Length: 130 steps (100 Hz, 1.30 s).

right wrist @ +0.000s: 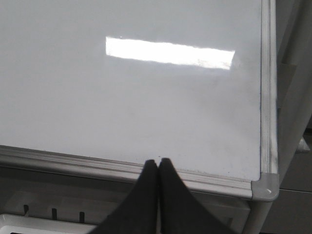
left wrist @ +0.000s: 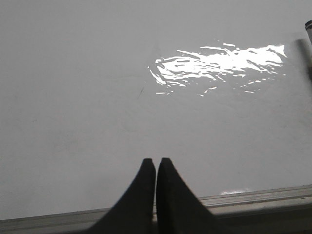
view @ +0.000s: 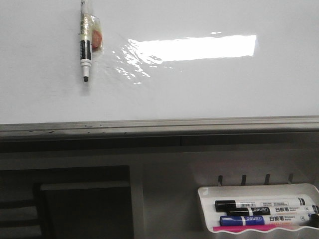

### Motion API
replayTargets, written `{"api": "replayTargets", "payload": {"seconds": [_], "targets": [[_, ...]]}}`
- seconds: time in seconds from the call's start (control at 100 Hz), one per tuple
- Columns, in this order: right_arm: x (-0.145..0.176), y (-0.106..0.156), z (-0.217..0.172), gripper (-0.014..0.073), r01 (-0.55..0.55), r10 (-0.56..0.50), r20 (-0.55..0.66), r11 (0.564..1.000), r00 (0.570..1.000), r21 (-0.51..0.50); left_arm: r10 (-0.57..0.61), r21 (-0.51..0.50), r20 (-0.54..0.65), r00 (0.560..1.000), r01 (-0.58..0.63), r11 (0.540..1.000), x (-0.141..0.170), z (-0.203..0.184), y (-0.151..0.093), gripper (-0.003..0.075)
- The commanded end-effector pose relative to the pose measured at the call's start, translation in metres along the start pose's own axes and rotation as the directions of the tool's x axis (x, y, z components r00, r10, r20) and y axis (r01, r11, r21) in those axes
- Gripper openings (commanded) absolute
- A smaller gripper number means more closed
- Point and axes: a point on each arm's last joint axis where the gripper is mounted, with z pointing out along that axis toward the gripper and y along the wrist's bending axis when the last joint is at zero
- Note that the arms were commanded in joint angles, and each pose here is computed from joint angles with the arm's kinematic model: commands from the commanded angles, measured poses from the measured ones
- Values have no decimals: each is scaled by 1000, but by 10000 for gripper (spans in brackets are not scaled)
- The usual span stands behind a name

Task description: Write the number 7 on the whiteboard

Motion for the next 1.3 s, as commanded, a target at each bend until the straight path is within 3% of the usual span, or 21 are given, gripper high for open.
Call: {"api": "replayTargets", "payload": {"seconds": [0.0,0.59,1.08,1.29], "targets": [[2,1,0,-64,11,-11,64,1000,998,13,-18,-8,64,998,18,1000,4,-2,0,-20],[2,1,0,-64,11,-11,64,1000,998,13,-18,-8,64,998,18,1000,4,-2,0,-20],[2,1,0,-64,-11,11,65,1000,998,11,-83,-6,73,994,84,996,3,-2,0,-20],[0,0,-1,-64,-152,151,96,988,984,4,-216,0,67,974,217,976,4,-2,1,-20]]}}
